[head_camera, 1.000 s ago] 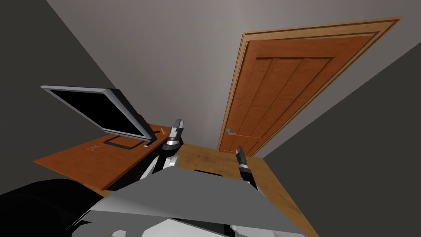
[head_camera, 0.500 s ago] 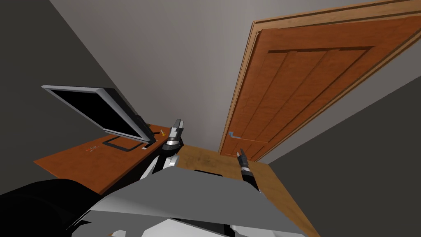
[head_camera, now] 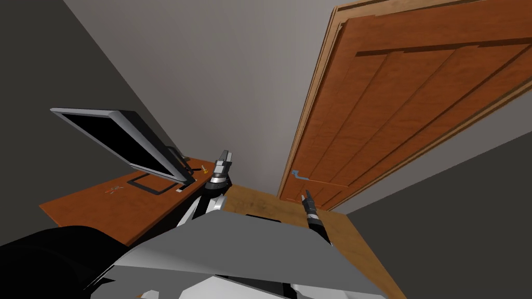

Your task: Pull the door open

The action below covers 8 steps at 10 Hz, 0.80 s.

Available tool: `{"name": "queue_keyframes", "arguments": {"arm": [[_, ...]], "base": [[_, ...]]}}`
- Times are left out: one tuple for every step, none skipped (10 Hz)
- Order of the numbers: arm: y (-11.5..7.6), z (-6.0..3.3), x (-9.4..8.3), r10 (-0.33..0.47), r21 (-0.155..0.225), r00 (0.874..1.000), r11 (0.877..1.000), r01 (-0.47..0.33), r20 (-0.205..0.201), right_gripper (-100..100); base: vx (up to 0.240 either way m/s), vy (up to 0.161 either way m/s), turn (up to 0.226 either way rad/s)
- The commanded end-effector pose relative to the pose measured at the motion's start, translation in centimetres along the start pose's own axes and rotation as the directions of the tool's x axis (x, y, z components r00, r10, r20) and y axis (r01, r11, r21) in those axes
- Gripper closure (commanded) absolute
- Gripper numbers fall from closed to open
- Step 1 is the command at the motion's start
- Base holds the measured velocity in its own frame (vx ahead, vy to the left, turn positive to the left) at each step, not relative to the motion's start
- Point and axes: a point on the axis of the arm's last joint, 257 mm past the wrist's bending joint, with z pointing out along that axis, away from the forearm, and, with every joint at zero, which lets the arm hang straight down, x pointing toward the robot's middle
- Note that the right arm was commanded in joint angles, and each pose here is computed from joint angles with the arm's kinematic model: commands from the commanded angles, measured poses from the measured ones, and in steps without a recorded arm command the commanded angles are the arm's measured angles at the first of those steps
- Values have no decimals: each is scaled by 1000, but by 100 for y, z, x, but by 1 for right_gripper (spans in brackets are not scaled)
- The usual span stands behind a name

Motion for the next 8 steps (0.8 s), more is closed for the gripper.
{"name": "queue_keyframes", "arguments": {"arm": [[-48,-16,-51,-5,10,1000,1000,5,6,-100],[-83,-35,-97,-8,18,1000,1000,8,11,-100],[-116,-55,-144,-13,26,1000,1000,12,16,-100],[-131,-64,-166,-14,30,1000,999,14,18,-100],[-162,-83,-213,-19,38,1000,999,18,23,-100],[-142,-74,-181,-16,33,1000,999,16,20,-100],[-148,-91,-286,-17,35,999,999,16,39,-100],[-150,-97,-321,-18,36,999,999,16,46,-100]], "base": [[124,-4,32],[104,-13,50],[139,-14,42],[127,-6,37],[117,-8,35],[54,-6,8],[109,1,105],[174,-19,124]]}}
